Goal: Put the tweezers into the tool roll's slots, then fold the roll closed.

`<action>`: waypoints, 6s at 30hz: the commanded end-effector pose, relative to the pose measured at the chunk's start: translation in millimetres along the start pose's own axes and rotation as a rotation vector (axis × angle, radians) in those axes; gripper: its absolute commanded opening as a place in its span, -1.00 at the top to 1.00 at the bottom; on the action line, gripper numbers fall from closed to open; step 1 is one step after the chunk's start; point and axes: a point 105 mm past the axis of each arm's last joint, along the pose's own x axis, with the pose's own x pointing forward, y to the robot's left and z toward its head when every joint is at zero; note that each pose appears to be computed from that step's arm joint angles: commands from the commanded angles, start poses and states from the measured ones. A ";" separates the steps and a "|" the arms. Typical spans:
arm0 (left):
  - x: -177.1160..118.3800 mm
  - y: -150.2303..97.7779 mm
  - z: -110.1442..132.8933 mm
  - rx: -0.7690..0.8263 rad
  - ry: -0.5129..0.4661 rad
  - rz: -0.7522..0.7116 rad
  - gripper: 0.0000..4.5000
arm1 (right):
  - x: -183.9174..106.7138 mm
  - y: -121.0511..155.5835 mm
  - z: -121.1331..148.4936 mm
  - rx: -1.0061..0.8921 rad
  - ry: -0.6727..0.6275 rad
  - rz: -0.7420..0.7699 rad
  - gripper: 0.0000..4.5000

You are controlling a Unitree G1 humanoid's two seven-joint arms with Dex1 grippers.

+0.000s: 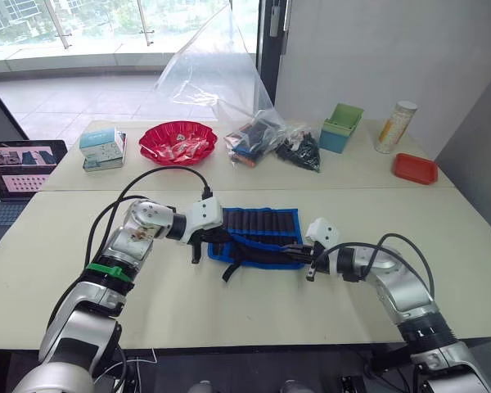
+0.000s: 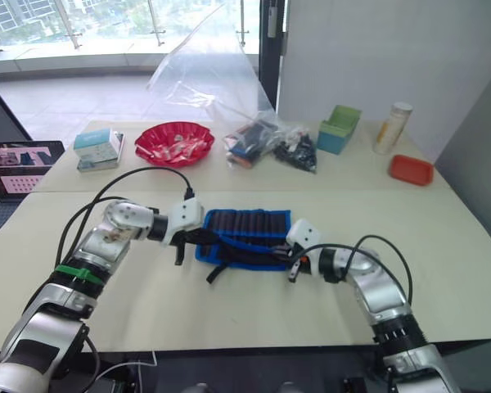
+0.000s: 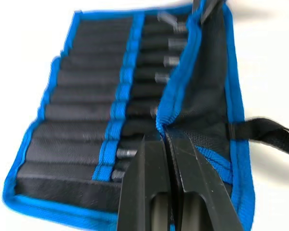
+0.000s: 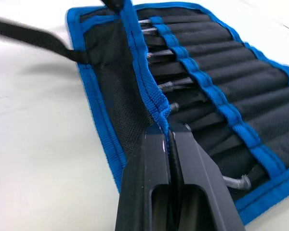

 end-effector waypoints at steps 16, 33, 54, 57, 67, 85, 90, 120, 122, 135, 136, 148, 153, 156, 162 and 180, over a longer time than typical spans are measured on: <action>-9.9 26.6 16.7 -0.006 -0.139 0.161 1.00 | -13.8 -37.8 37.3 -0.048 -0.272 -0.283 0.01; -20.2 14.6 -9.7 -0.236 -0.198 0.313 1.00 | 11.6 5.2 64.0 0.028 -0.389 -0.237 0.99; -48.7 25.3 16.2 -0.292 -0.403 0.414 -0.77 | 33.6 16.5 63.5 0.031 -0.371 -0.221 1.00; -38.9 9.0 19.6 -0.291 -0.413 0.349 -0.35 | 42.6 21.5 58.0 0.033 -0.341 -0.227 1.00; 9.5 0.8 1.9 -0.262 -0.257 0.299 1.00 | 73.4 26.0 44.3 0.092 -0.273 -0.265 1.00; 27.0 0.9 -89.0 -0.374 0.089 0.361 1.00 | 36.7 -7.4 -42.7 -0.015 0.051 -0.458 1.00; 20.0 10.7 -61.6 -0.426 -0.114 0.372 1.00 | 27.4 -12.2 -32.0 0.021 -0.001 -0.481 1.00; 33.3 7.3 -52.6 -0.307 0.073 0.384 1.00 | 54.7 8.7 -10.1 0.129 0.087 -0.329 1.00; 30.3 8.5 -52.2 -0.311 0.050 0.405 1.00 | 49.6 8.0 -12.3 0.125 0.093 -0.329 1.00; -23.6 31.1 43.1 -0.230 -0.420 0.443 1.00 | -14.8 -13.3 88.0 0.149 -0.348 -0.160 1.00; -35.5 29.3 46.5 -0.224 -0.443 0.429 0.88 | -29.6 -16.1 83.0 0.164 -0.335 -0.138 1.00; -118.1 13.0 17.2 -0.221 -0.378 0.421 -0.85 | -49.6 -15.7 21.0 0.565 -0.129 -0.184 -0.42; -120.4 -9.9 4.2 -0.291 -0.303 0.342 -1.00 | -26.8 -0.3 10.4 0.730 -0.111 -0.155 -0.66; -113.8 -18.9 -4.0 -0.297 -0.256 0.324 -1.00 | -18.4 -0.9 2.6 0.777 -0.082 -0.169 -0.66; -96.9 -27.7 -1.3 -0.286 -0.249 0.319 -1.00 | -6.4 -1.3 -5.8 0.834 -0.049 -0.181 -0.66; -98.4 -20.7 -6.4 -0.231 -0.221 0.389 -1.00 | -4.0 -11.3 3.2 0.960 -0.170 -0.178 0.99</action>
